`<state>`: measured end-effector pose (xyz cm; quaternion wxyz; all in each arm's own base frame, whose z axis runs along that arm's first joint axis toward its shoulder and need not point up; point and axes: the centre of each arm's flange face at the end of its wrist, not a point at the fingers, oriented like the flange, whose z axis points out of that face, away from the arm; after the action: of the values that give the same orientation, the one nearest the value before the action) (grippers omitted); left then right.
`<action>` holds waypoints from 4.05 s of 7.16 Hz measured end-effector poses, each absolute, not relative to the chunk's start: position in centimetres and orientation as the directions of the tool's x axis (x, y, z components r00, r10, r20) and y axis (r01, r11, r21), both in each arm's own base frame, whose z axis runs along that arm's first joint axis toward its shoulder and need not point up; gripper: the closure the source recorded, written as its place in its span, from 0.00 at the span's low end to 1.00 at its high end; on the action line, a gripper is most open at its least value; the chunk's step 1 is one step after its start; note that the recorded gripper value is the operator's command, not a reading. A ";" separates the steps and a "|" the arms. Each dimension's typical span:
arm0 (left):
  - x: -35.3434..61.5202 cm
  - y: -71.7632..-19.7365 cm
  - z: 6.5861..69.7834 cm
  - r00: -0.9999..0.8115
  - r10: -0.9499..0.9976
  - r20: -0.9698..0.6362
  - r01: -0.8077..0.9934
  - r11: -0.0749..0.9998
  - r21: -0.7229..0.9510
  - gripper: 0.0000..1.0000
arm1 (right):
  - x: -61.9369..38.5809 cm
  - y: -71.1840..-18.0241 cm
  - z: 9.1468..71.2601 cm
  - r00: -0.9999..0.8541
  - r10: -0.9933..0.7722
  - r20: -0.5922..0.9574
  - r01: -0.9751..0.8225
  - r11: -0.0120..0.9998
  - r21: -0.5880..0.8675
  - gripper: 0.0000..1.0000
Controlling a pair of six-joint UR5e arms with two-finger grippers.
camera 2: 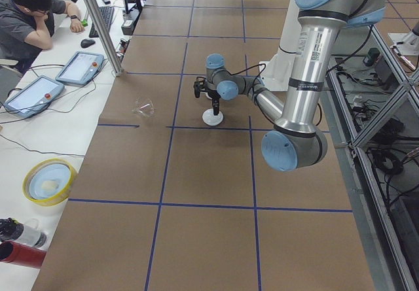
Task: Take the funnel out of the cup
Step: 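Lower the left gripper and grasp the white funnel's stem, then lift the white funnel and carry it over the mug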
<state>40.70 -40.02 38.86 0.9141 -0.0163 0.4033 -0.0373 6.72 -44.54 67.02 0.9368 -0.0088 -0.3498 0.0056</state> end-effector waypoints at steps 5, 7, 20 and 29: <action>40.5 -40.6 39.6 0.681 -0.089 -0.727 0.062 0.996 -0.063 0.30 | 6.7 -44.5 67.0 0.755 0.016 0.655 -0.004 1.000 -0.020 0.00; 40.0 -41.1 39.6 0.681 -0.097 -0.726 0.077 0.995 -0.061 0.31 | 6.7 -44.5 67.0 0.755 0.016 0.655 -0.004 1.000 -0.020 0.00; 39.7 -41.5 39.5 0.679 -0.103 -0.727 0.086 0.994 -0.060 0.33 | 6.7 -44.5 67.0 0.755 0.016 0.655 -0.004 1.000 -0.020 0.00; 39.0 -41.3 38.2 0.663 -0.094 -0.742 0.088 0.995 -0.047 1.00 | 6.7 -44.5 67.0 0.755 0.016 0.655 -0.004 1.000 -0.020 0.00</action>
<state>38.99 -41.25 38.19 0.9120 -0.0038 0.4072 -0.0497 6.72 -44.54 67.00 0.9368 -0.0086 -0.3498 0.0055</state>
